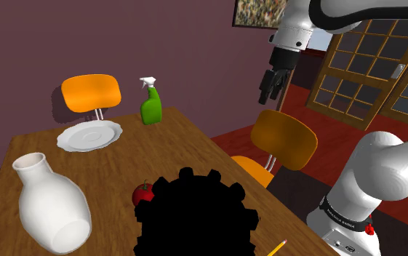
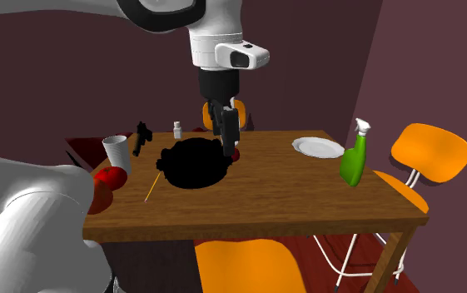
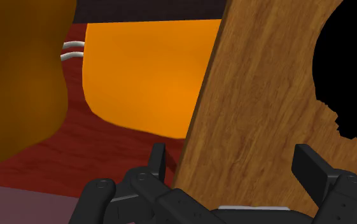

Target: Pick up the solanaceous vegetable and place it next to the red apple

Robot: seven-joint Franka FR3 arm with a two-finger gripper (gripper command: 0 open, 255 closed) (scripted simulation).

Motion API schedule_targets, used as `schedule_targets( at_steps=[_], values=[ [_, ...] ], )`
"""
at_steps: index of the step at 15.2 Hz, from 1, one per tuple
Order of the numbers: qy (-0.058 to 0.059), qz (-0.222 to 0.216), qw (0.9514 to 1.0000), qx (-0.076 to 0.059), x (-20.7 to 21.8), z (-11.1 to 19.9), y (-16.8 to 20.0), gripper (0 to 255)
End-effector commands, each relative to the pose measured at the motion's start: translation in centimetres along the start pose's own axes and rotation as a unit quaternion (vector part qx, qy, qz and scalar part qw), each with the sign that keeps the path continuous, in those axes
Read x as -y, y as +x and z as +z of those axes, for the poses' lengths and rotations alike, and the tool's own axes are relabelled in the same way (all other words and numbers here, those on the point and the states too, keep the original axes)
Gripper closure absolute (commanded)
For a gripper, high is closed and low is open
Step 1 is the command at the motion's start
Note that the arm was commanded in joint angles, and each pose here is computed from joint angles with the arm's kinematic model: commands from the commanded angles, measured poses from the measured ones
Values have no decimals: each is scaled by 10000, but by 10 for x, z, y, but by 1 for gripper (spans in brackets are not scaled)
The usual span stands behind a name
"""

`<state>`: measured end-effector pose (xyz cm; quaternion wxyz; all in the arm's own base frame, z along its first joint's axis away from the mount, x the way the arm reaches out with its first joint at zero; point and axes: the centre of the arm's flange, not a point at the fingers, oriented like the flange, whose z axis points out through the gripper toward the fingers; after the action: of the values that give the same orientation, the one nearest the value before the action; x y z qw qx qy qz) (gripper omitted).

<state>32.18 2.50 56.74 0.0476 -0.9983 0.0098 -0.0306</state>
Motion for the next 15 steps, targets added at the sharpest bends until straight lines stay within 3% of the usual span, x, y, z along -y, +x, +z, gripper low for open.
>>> schedule_targets(
  at_steps=[1,15],
  values=[
    [0,0,10000,0,0,0,0,0],
    [-42,178,9987,468,156,80,77,0]
  ],
)
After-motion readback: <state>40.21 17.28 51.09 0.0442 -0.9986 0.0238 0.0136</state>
